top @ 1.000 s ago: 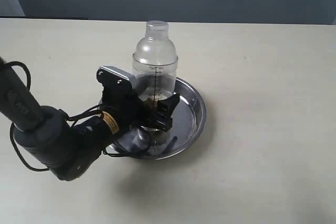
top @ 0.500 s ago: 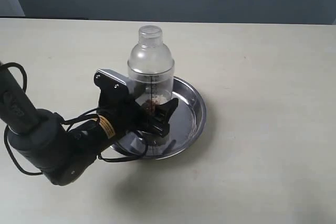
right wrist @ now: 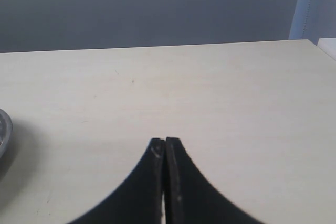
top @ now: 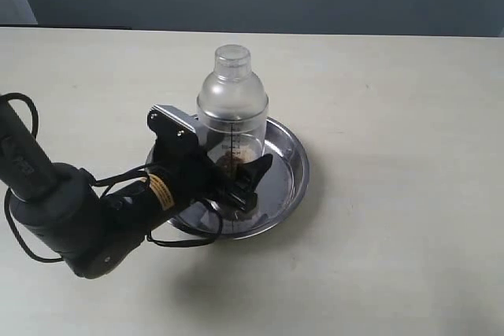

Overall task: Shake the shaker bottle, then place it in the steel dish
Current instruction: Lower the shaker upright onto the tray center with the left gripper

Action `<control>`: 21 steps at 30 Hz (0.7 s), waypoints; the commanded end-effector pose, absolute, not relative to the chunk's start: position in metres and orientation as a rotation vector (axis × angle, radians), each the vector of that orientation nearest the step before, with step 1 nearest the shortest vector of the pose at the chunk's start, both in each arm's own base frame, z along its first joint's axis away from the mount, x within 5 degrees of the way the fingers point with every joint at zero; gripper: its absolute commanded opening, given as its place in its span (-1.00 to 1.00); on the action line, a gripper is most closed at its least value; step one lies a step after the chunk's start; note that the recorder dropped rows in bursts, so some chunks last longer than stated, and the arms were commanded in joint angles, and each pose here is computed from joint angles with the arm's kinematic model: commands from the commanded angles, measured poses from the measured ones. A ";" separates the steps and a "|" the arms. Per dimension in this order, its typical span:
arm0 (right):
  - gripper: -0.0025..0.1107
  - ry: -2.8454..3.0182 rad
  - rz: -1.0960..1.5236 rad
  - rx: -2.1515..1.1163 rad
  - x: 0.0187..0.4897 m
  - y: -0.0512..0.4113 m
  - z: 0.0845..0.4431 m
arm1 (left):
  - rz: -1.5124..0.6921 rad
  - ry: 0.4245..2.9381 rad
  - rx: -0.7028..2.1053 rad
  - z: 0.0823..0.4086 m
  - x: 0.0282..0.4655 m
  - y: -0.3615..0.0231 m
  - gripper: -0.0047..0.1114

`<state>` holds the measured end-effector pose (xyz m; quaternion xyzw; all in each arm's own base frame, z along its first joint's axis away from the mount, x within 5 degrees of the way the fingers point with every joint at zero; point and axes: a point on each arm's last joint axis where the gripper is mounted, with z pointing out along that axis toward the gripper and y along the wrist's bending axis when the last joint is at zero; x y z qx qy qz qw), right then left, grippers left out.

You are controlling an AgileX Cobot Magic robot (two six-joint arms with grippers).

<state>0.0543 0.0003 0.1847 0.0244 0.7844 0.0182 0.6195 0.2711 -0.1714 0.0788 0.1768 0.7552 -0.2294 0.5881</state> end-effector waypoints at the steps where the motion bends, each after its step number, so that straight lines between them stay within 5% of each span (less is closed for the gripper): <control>1: -0.97 1.790 0.041 0.050 0.054 0.000 0.185 | -0.530 1.788 0.435 0.076 0.269 -0.171 -0.33; 21: -0.97 1.790 0.041 0.050 0.054 0.000 0.185 | -0.485 1.768 0.479 0.079 0.266 -0.169 0.59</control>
